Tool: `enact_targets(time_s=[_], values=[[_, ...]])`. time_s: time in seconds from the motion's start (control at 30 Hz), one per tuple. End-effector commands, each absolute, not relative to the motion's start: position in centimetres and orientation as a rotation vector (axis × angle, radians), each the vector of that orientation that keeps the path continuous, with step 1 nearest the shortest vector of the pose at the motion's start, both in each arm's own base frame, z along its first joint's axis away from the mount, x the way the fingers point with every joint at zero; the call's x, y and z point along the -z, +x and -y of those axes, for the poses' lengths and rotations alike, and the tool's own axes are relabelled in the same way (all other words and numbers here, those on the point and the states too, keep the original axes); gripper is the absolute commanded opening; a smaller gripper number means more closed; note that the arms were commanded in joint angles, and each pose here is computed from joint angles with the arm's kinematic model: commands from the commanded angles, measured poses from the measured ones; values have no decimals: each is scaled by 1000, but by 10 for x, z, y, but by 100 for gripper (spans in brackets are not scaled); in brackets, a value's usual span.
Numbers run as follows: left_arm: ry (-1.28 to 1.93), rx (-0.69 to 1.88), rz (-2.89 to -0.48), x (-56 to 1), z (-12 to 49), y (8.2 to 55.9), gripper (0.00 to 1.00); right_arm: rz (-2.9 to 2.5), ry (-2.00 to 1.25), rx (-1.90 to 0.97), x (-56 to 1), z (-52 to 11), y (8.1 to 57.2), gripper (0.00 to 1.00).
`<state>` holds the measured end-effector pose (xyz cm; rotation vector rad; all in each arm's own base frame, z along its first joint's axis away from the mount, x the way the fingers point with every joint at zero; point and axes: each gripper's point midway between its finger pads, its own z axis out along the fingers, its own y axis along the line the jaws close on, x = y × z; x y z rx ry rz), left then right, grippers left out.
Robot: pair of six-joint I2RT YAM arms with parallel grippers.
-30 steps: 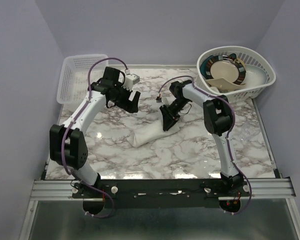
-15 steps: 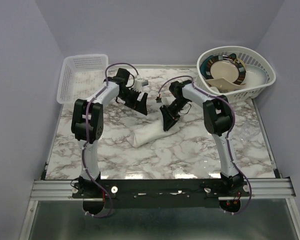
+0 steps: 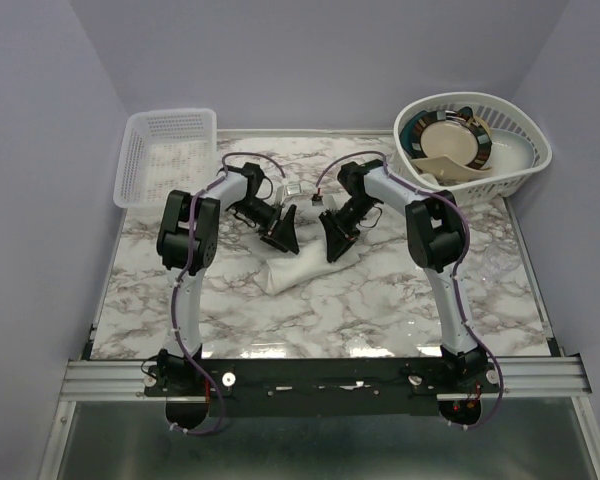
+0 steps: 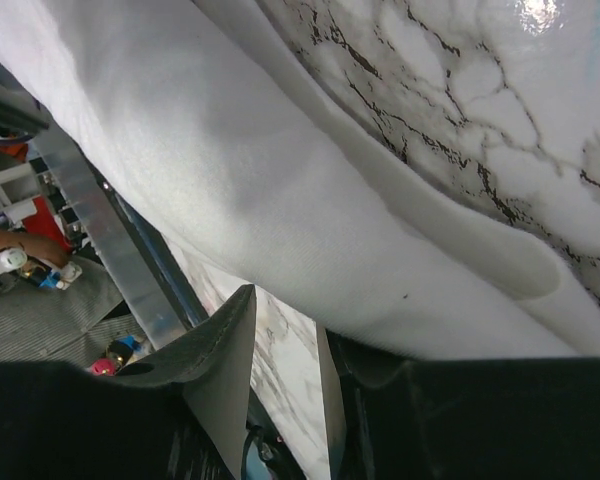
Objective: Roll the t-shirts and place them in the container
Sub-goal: Pick up the T-shirt from the center of the board.
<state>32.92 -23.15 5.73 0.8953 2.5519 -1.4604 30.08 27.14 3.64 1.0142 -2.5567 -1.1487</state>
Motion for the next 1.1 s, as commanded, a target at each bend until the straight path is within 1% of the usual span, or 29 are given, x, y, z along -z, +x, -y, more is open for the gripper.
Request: enact_targets(time_s=[0.0, 0.13, 0.3, 0.43, 0.47, 0.57, 0.6, 0.67, 0.7, 0.77, 0.8, 0.9, 0.93, 1.0, 1.03, 1.07], values=[[950, 1640, -2637, -36, 241, 287, 98, 2617, 1186, 893, 25, -253, 317, 39], [932, 1595, -2678, -18, 240, 288, 98, 2608, 1218, 894, 23, -256, 316, 39], [890, 1628, -2704, -6, 246, 289, 98, 2601, 1222, 890, 24, -256, 314, 39], [917, 1541, -2715, 4, 257, 296, 98, 2598, 1231, 894, 23, -257, 313, 39], [864, 1510, -2765, 5, 261, 296, 98, 2599, 1235, 894, 22, -257, 313, 39], [815, 1404, -2805, 18, 263, 306, 92, 2597, 1240, 889, 23, -258, 313, 39], [782, 1390, -2822, 19, 264, 308, 82, 2598, 1237, 886, 24, -258, 313, 39], [774, 1386, -2813, 20, 266, 312, 72, 2598, 1238, 884, 24, -258, 313, 40], [774, 1394, -2812, 21, 266, 312, 61, 2599, 1238, 882, 24, -258, 313, 40], [765, 1423, -2810, 22, 268, 310, 44, 2603, 1241, 883, 23, -259, 314, 40], [751, 1448, -2811, 21, 269, 309, 25, 2604, 1242, 881, 23, -258, 314, 40], [731, 1507, -2795, 16, 274, 307, 0, 2618, 1276, 847, 17, -256, 318, 43], [732, 1511, -2782, 14, 274, 309, 0, 2627, 1297, 822, 12, -253, 322, 45], [762, 1485, -2725, -2, 275, 316, 0, 2664, 1409, 816, -28, -246, 337, 47], [777, 1457, -2687, -8, 273, 323, 0, 2692, 1456, 843, -50, -244, 343, 52], [811, 1422, -2624, -27, 271, 330, 0, 2722, 1545, 883, -87, -239, 347, 99]])
